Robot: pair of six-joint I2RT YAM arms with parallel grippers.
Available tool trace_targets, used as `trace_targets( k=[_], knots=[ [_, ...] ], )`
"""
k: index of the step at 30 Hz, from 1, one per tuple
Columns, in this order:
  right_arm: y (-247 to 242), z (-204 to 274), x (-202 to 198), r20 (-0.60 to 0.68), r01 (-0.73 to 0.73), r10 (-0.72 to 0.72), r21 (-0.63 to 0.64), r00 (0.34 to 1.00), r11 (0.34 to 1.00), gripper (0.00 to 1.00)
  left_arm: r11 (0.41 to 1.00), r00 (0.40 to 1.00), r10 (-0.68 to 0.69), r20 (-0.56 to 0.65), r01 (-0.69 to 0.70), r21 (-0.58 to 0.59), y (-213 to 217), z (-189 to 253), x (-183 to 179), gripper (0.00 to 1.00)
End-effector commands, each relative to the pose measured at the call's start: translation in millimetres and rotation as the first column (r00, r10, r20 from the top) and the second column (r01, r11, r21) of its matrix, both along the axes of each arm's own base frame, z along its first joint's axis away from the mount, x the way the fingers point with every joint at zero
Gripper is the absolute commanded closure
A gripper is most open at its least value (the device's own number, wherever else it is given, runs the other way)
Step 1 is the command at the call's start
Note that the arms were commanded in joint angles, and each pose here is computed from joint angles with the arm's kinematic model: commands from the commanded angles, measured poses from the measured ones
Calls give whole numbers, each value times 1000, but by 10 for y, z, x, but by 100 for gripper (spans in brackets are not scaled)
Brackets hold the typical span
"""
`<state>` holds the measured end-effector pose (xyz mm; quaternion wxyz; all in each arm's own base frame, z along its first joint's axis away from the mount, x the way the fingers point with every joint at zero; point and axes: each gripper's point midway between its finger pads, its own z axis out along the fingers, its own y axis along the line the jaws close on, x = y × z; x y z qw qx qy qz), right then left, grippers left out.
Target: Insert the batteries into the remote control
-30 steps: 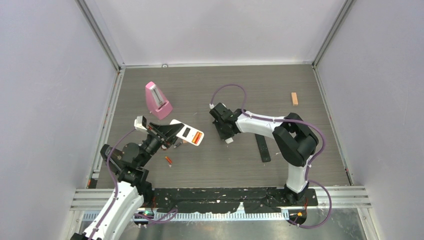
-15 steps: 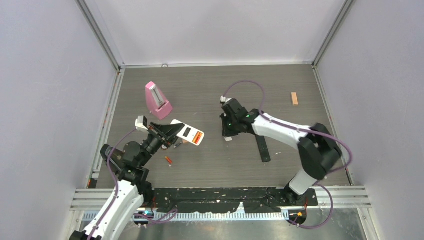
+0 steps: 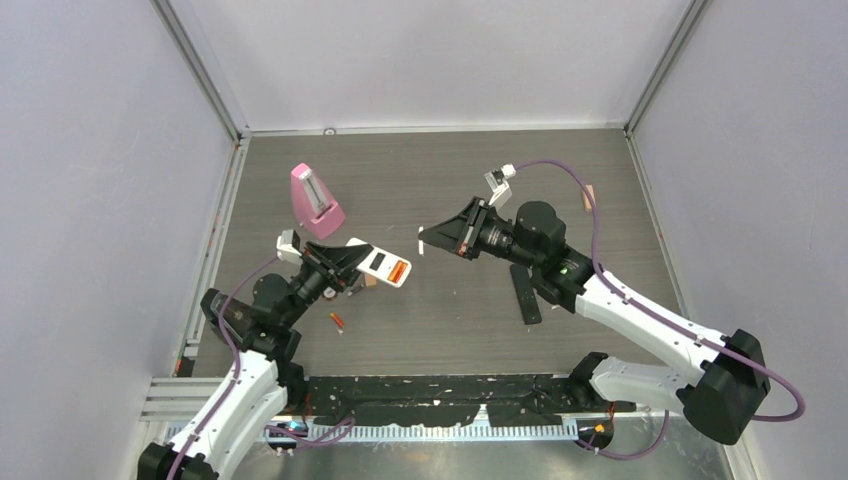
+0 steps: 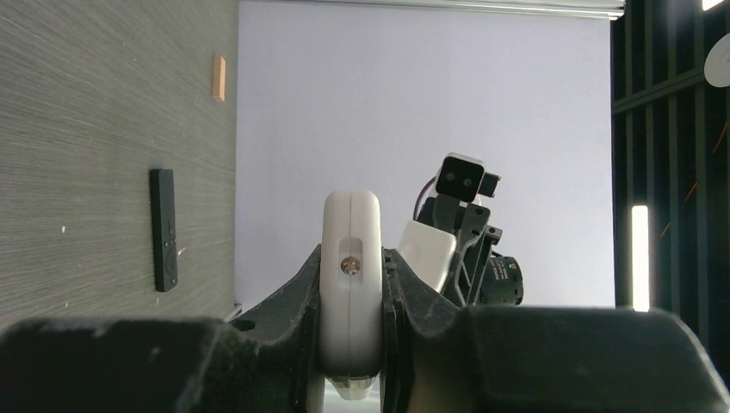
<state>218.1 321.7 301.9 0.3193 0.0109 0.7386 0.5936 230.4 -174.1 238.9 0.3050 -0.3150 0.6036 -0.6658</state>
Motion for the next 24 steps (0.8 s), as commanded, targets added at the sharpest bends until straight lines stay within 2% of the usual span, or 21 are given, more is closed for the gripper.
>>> trace_targets(
  k=[1,11,24],
  knots=[
    [80,807,-221,56,-93,80,295,995,951,94,998,992,-1,124,8,-61,10,485,-21,100],
    [452,987,-437,49,-182,178,409,983,894,94,992,991,-6,134,23,-124,16,656,-21,100],
    [530,782,-363,12,-135,139,354,990,925,94,985,991,-11,135,33,-168,37,755,-72,100]
  ],
)
